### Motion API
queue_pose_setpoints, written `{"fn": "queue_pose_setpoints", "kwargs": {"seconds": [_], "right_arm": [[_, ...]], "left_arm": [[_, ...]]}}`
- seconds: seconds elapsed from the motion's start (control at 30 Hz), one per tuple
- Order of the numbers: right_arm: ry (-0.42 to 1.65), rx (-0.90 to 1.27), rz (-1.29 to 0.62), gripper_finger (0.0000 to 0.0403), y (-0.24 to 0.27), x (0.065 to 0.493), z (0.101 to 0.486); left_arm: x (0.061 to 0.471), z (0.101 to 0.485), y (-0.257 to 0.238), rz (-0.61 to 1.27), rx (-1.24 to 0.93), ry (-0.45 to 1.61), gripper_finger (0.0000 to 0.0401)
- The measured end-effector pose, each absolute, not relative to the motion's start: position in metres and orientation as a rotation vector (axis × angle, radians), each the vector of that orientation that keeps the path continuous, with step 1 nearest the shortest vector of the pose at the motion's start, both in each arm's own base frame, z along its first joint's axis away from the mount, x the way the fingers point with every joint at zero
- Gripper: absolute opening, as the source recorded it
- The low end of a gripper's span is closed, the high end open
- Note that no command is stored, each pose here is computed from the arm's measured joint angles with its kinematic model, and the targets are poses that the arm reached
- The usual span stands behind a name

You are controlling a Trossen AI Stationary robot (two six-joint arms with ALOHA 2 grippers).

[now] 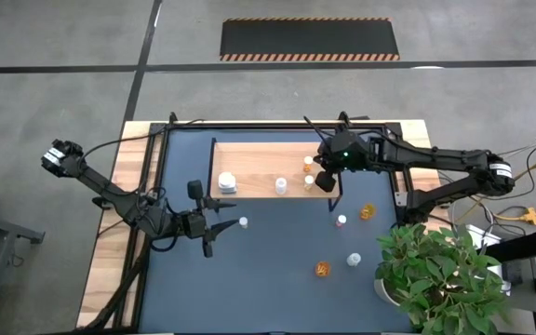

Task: Pick and place medicine bottles onto shelf by color
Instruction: Put the small orange bottle on the shelf, then put the bottom large orange bottle on the shelf

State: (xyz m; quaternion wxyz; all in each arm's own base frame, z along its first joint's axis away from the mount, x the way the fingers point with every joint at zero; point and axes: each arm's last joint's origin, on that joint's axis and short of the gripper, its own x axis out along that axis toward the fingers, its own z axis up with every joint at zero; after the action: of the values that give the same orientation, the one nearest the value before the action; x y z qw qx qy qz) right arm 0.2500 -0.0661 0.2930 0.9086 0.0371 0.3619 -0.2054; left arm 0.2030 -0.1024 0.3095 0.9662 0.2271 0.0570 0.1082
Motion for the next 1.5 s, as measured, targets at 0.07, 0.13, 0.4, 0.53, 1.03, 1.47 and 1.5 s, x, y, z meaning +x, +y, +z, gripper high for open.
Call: {"fn": "queue_pose_setpoints", "kwargs": {"seconds": [0.07,0.13,0.4,0.53,1.03,1.47,1.5], "right_arm": [[0.749,0.077,-0.424,0.0009,-0.066,0.250,0.292],[0.750,0.079,-0.425,0.0009,-0.066,0.250,0.291],[0.748,0.088,-0.428,0.0009,-0.066,0.250,0.291],[0.723,0.086,-0.428,0.0009,-0.066,0.251,0.292],[0.676,0.070,-0.397,0.0009,-0.058,0.251,0.315],[0.632,-0.040,-0.251,0.0009,0.013,0.253,0.327],[0.624,-0.042,-0.236,0.0009,0.018,0.253,0.329]], "left_arm": [[0.203,0.309,-0.102,0.219,0.460,0.115,0.0173],[0.203,0.310,-0.102,0.219,0.459,0.115,0.0173],[0.203,0.310,-0.102,0.219,0.460,0.115,0.0173],[0.203,0.310,-0.102,0.219,0.460,0.115,0.0173],[0.203,0.310,-0.102,0.219,0.460,0.115,0.0173],[0.204,0.310,-0.103,0.221,0.468,0.105,0.0173],[0.204,0.311,-0.103,0.221,0.463,0.101,0.0173]]}}
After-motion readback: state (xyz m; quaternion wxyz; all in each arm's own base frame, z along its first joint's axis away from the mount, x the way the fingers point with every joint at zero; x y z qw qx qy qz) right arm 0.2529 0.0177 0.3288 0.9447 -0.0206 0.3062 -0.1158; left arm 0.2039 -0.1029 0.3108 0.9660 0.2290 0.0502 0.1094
